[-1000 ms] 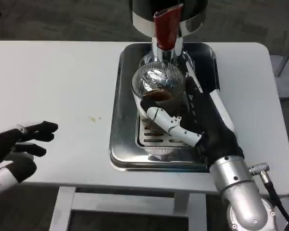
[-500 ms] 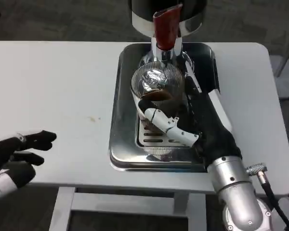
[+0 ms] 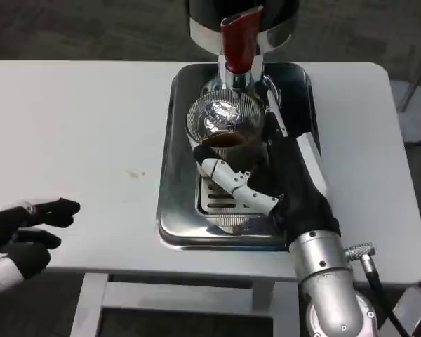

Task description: Grasp the cup under the faucet to collect the drink, then remove the cup.

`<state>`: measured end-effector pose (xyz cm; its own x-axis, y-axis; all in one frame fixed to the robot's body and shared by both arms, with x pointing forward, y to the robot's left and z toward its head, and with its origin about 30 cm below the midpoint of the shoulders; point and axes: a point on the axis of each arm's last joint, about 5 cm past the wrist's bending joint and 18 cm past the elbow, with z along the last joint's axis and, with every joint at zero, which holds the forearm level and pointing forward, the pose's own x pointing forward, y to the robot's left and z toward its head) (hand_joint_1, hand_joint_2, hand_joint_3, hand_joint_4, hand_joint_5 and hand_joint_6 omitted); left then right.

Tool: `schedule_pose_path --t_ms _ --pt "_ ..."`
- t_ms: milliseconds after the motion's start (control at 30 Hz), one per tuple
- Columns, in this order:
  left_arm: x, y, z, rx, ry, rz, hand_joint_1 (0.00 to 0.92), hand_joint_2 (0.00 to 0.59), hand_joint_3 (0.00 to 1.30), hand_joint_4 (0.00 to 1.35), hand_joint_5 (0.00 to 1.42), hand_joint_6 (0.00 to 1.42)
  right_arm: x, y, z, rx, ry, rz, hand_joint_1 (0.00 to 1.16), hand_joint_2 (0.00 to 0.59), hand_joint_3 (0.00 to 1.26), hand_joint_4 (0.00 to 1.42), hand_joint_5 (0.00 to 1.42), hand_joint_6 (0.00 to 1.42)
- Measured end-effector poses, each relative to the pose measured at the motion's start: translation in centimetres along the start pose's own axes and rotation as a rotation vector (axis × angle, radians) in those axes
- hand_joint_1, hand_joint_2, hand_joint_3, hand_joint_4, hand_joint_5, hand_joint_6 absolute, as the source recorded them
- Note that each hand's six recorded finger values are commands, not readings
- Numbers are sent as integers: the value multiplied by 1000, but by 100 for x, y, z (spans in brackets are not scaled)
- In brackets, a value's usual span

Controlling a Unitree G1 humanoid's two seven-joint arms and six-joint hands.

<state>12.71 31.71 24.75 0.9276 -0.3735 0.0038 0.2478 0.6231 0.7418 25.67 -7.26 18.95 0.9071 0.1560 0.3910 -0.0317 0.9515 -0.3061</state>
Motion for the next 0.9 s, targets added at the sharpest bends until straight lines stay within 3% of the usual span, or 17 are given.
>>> schedule_pose_path --t_ms 333,900 --pt "-29 9 -4 3 16 -8 0 30 227 198 277 320 19 51 -1 -22 3 -23 748 208 0 109 241 324" --pt "-39 35 -17 1 36 -14 0 31 236 198 277 312 19 132 1 -60 -1 -22 791 207 0 198 358 434"
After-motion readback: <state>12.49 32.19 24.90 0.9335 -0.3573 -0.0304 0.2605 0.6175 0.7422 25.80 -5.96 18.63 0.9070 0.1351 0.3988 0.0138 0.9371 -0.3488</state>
